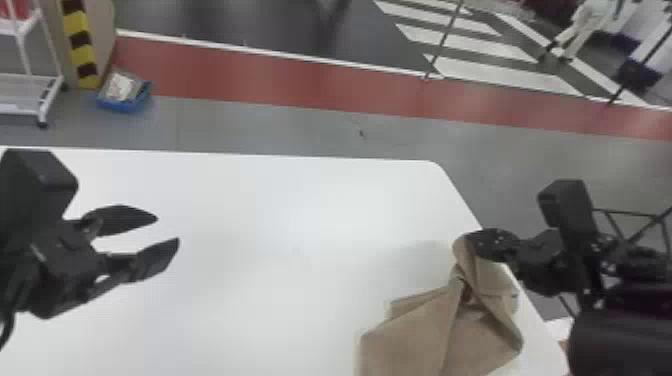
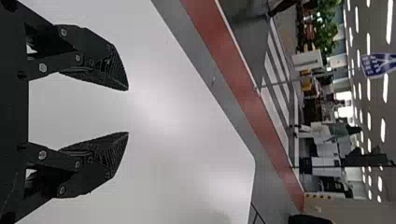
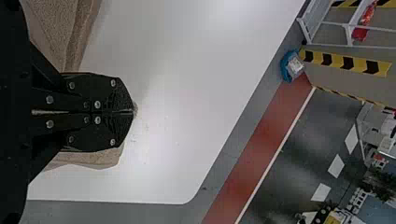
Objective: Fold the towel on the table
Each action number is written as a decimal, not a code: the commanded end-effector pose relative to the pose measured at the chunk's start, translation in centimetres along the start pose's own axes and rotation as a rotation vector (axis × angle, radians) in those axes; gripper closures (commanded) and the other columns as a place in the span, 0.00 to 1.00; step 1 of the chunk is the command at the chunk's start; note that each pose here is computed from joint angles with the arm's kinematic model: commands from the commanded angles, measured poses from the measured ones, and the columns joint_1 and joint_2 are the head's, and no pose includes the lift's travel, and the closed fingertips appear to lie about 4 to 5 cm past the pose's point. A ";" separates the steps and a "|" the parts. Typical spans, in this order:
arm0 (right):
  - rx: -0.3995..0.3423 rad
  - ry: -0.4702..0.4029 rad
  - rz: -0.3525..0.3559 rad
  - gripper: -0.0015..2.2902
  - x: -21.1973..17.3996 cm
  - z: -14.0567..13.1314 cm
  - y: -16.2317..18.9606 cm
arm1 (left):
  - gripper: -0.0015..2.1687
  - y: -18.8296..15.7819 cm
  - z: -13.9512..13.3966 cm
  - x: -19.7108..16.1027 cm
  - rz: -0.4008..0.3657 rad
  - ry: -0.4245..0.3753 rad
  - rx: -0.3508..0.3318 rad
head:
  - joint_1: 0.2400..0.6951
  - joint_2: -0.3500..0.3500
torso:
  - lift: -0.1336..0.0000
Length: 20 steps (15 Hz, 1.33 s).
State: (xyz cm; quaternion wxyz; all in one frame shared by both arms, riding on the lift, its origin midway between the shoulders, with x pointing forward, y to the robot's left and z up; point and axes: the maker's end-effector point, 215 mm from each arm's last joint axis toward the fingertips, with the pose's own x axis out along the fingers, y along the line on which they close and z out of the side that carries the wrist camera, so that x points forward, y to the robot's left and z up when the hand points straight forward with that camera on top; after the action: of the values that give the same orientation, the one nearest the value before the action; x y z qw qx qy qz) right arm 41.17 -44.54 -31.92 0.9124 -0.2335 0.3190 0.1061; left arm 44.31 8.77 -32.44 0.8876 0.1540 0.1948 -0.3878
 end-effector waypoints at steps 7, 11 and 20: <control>0.067 0.061 -0.015 0.00 -1.8 -4.9 -0.7 | 0.10 -11.7 -2.9 2.8 -0.271 -0.018 -0.099 | 1.00 0.00 | 0.07; -0.059 -0.001 -0.054 0.02 -3.4 -4.4 -2.2 | 0.10 -17.1 -2.4 5.8 -0.353 -0.057 -0.082 | 1.00 0.00 | 0.07; -0.196 -0.016 0.176 0.03 -3.0 -4.3 5.2 | 0.10 -15.9 -2.7 7.6 -0.319 -0.077 -0.057 | 1.00 0.00 | 0.07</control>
State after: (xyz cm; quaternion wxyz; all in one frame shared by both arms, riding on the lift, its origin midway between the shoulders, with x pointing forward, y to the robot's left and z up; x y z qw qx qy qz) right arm 34.91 -44.10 -33.81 0.8868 -0.2818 0.3108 0.1939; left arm 36.14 -5.88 -40.55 0.8210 0.0810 0.1948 -0.5305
